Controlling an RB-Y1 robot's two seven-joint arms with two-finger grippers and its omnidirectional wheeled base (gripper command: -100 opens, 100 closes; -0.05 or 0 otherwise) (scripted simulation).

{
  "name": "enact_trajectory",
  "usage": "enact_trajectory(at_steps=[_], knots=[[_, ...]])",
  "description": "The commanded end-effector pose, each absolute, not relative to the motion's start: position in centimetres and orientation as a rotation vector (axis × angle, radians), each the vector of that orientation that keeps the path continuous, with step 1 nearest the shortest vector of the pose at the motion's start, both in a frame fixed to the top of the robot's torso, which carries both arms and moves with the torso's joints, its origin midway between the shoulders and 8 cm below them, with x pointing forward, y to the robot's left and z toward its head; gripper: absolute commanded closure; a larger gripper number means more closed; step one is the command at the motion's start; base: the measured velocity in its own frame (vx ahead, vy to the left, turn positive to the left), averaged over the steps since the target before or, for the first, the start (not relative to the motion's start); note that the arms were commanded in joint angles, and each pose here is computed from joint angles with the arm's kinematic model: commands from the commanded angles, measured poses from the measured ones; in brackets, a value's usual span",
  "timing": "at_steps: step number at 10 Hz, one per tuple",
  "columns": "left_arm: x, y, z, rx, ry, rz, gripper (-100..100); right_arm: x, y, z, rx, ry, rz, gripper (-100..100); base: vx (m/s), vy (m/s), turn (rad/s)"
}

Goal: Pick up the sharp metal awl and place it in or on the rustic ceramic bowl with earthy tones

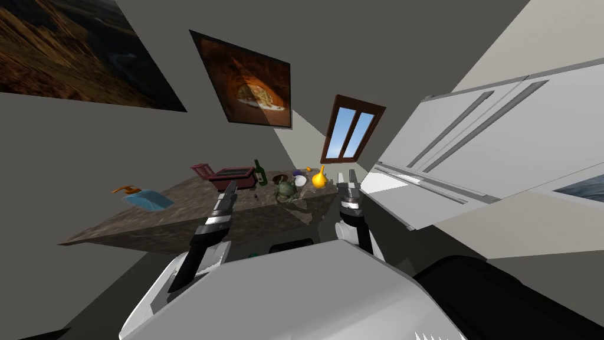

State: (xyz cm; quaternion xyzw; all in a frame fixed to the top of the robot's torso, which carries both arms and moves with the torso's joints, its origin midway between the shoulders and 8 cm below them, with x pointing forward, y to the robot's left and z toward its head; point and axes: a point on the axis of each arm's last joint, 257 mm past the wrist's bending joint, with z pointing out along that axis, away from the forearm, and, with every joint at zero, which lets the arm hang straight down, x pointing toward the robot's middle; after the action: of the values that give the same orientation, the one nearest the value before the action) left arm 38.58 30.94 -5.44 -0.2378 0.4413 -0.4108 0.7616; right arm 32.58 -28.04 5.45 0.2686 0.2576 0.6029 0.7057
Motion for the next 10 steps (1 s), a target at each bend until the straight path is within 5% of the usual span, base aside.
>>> enact_trajectory(at_steps=[1,10], knots=[[39.0,31.7,-7.2,-0.535,0.996,-0.854,-100,32.6,-28.0,5.5,0.597,0.573,1.34,0,-0.061,0.127,-0.029],[40.5,32.9,-17.1,-0.461,1.26,-0.617,-100,32.6,-28.0,5.4,0.597,0.572,1.34,0,0.012,0.046,-0.051]])
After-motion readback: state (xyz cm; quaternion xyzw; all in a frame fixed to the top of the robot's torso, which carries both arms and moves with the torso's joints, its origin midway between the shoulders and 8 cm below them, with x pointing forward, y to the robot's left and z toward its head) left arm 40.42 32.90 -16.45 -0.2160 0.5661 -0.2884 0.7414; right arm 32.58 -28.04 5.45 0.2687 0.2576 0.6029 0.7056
